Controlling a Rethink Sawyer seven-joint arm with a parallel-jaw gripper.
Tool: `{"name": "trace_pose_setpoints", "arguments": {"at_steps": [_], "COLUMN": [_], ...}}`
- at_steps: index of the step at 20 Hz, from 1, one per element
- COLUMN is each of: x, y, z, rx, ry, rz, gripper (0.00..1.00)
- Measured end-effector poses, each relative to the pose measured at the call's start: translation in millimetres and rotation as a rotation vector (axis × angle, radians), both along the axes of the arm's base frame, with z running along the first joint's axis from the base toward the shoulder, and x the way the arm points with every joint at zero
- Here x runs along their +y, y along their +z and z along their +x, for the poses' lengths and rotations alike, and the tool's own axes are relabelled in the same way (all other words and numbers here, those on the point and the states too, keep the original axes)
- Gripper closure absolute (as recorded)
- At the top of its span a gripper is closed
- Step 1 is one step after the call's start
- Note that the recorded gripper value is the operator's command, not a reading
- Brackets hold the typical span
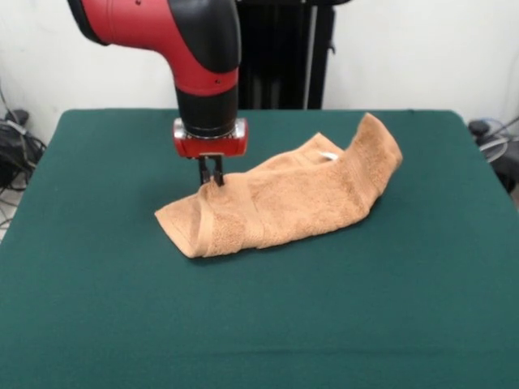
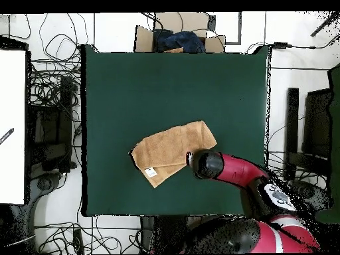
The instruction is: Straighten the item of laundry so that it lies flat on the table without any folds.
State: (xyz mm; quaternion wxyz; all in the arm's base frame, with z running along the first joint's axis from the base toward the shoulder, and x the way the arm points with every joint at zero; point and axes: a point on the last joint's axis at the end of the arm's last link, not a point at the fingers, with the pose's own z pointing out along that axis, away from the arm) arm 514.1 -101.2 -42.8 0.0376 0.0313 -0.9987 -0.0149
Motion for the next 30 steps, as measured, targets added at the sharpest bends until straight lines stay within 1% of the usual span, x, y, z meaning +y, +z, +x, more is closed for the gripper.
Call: {"name": "trace_pose_setpoints", "arguments": {"at_steps": [10, 16, 25, 30], "x": [-5, -5, -6, -8], "y": [13, 24, 47, 58], "z": [6.9, 7.1, 8.1, 13.7], "rx": [-0.023, -0.032, -0.052, -0.07], "ry": [0.0, 0.001, -0.003, -0.011], "rz": [-0.014, -0.021, -0.033, -0.041], "gripper": [1.0, 1.0, 1.0, 1.0]}}
